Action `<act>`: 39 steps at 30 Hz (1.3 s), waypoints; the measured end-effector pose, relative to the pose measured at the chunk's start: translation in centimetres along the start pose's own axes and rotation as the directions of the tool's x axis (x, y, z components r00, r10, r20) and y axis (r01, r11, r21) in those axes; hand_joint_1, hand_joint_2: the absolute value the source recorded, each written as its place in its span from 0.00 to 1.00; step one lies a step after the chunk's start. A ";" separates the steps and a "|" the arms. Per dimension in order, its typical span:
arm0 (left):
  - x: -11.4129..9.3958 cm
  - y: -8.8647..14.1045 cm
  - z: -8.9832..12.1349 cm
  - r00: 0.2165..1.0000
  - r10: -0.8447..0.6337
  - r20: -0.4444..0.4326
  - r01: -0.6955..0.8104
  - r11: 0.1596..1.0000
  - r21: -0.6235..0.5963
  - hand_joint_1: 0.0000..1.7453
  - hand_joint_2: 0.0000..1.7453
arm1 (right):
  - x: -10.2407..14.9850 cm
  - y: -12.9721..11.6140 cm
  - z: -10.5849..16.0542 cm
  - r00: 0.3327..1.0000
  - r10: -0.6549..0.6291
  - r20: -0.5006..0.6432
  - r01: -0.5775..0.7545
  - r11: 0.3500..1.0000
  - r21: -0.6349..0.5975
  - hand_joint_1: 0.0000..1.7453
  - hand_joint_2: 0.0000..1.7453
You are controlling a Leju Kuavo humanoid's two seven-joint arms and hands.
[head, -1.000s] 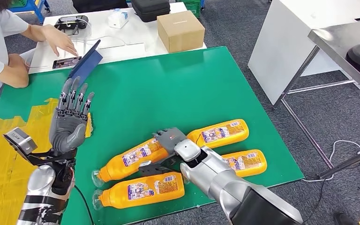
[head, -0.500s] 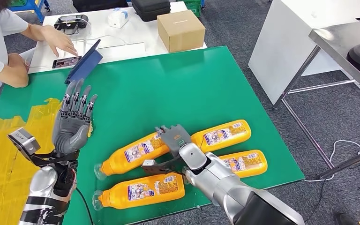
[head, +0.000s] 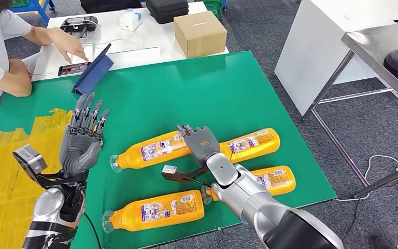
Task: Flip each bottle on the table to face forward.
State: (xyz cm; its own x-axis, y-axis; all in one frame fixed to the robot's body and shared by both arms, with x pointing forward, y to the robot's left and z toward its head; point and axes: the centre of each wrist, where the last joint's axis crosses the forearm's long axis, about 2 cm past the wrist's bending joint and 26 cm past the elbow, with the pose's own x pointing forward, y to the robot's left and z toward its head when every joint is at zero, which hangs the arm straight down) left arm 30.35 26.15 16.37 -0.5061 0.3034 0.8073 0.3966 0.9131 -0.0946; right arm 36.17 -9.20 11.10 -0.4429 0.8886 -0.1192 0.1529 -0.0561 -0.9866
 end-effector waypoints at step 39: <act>0.2 -1.7 3.2 0.989 -0.086 -0.120 0.084 0.996 -0.026 0.00 1.00 | -4.5 -3.2 3.9 0.848 -0.512 -0.140 0.388 0.778 -0.495 1.00 1.00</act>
State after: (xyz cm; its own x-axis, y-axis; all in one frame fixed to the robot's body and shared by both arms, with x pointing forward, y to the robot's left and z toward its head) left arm 27.14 25.51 14.87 -0.4425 0.1884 0.8767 0.3728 0.9278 -0.0112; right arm 34.26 -14.79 14.37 -0.3300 0.8458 0.4193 0.3843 0.5260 -0.7587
